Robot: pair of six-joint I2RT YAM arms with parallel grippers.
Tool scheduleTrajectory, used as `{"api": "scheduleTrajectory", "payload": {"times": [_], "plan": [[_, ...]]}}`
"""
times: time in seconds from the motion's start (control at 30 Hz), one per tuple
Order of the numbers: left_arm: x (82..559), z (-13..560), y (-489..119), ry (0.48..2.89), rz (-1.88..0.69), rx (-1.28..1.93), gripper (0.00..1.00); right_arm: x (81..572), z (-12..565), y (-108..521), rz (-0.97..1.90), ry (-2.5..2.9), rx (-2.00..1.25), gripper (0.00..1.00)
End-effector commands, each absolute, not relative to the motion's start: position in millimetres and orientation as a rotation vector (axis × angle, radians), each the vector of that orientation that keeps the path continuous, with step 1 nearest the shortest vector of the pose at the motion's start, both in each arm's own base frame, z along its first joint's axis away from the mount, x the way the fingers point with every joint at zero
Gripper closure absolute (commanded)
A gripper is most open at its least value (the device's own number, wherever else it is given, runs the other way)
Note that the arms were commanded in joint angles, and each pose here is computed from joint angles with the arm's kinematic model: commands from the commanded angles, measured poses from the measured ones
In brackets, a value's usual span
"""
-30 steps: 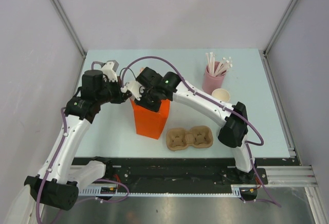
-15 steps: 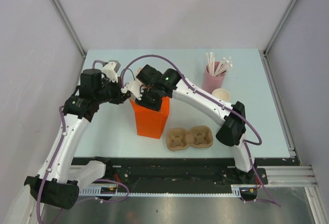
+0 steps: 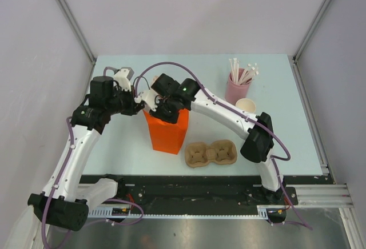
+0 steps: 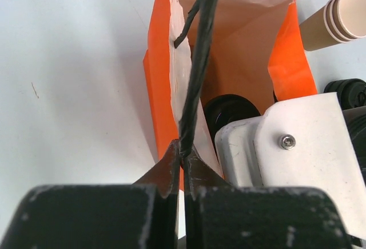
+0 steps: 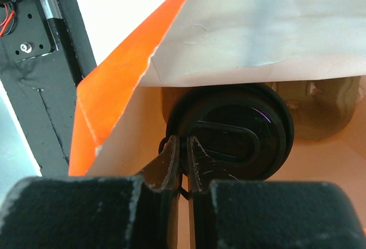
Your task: Pack the takeout coffee
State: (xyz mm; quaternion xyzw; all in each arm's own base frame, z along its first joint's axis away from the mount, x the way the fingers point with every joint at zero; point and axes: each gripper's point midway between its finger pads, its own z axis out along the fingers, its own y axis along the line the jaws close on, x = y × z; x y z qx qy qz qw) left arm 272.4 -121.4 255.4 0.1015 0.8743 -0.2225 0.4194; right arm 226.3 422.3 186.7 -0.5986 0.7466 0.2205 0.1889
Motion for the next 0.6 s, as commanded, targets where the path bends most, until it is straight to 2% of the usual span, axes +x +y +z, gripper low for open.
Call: {"api": "scheduleTrajectory", "payload": {"times": [0.0, 0.57], "plan": [[262, 286, -159, 2.044, -0.728, 0.48, 1.0, 225, 135, 423, 0.524, 2.207, -1.687, 1.0], [262, 283, -161, 2.049, -0.738, 0.493, 1.0, 219, 115, 416, 0.585, 2.171, -1.692, 1.0]]}}
